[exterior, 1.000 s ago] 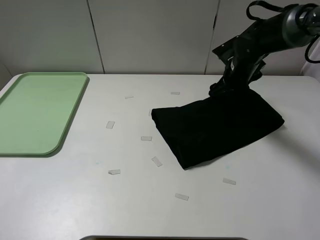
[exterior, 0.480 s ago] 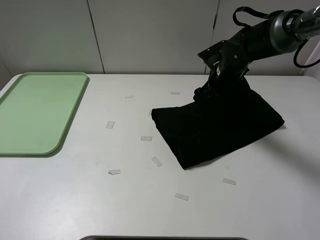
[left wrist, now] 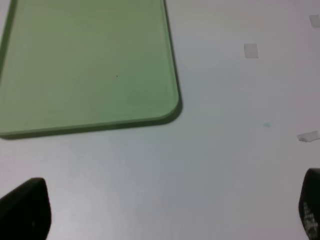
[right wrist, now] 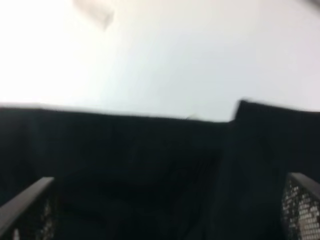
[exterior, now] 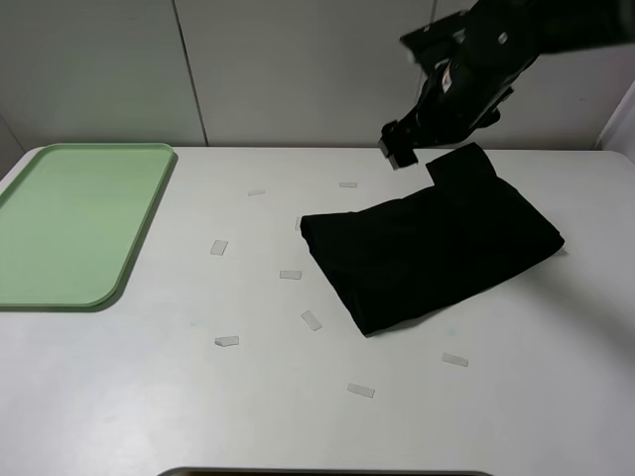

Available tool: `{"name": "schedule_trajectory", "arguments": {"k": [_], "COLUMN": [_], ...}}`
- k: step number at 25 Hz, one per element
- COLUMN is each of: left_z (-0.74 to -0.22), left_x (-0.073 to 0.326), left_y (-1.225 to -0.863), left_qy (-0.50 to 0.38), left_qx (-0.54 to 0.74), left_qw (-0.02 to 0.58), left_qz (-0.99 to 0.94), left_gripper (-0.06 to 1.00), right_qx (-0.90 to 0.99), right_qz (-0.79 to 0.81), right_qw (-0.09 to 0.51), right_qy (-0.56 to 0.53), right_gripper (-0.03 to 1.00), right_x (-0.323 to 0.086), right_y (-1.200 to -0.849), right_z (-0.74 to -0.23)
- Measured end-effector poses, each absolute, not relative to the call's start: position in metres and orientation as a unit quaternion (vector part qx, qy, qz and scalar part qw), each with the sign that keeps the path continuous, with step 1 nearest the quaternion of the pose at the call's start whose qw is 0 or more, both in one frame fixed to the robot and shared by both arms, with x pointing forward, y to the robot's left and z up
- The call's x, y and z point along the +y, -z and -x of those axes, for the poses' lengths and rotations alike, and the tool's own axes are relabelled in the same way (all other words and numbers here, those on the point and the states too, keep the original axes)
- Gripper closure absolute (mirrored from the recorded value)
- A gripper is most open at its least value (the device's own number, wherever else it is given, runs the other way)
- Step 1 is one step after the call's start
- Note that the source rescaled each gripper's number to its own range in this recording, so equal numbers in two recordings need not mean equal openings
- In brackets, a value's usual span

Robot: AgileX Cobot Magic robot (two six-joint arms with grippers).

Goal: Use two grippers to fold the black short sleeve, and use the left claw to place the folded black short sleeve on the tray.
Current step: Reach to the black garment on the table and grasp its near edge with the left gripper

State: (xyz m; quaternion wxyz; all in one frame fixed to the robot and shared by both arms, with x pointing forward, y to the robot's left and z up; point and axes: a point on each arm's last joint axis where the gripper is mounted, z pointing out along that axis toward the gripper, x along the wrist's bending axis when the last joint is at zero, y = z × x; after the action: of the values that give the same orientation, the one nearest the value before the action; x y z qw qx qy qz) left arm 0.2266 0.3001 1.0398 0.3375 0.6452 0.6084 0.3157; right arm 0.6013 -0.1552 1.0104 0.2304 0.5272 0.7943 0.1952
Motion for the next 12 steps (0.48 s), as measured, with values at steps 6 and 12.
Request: {"name": "schedule_trajectory", "arguments": {"k": [6, 12], "left_z": [-0.227, -0.227], "left_x": [0.3, 0.3], "left_y": [-1.04, -1.04], "left_qy": [-0.316, -0.316], "left_qx": [0.608, 0.608], "left_qw": [0.337, 0.337], "left_qz": [-0.645, -0.645], "left_gripper": [-0.06, -0.06], "right_qx": [0.756, 0.71], "right_qz": [-0.545, -0.537], "right_qw": [0.254, 0.326], "right_qy": [-0.257, -0.316], "right_gripper": [0.0, -0.03], "right_x": [-0.193, -0.242], "right_y": [-1.094, -1.163], "right_z": [-0.565, -0.493]}}
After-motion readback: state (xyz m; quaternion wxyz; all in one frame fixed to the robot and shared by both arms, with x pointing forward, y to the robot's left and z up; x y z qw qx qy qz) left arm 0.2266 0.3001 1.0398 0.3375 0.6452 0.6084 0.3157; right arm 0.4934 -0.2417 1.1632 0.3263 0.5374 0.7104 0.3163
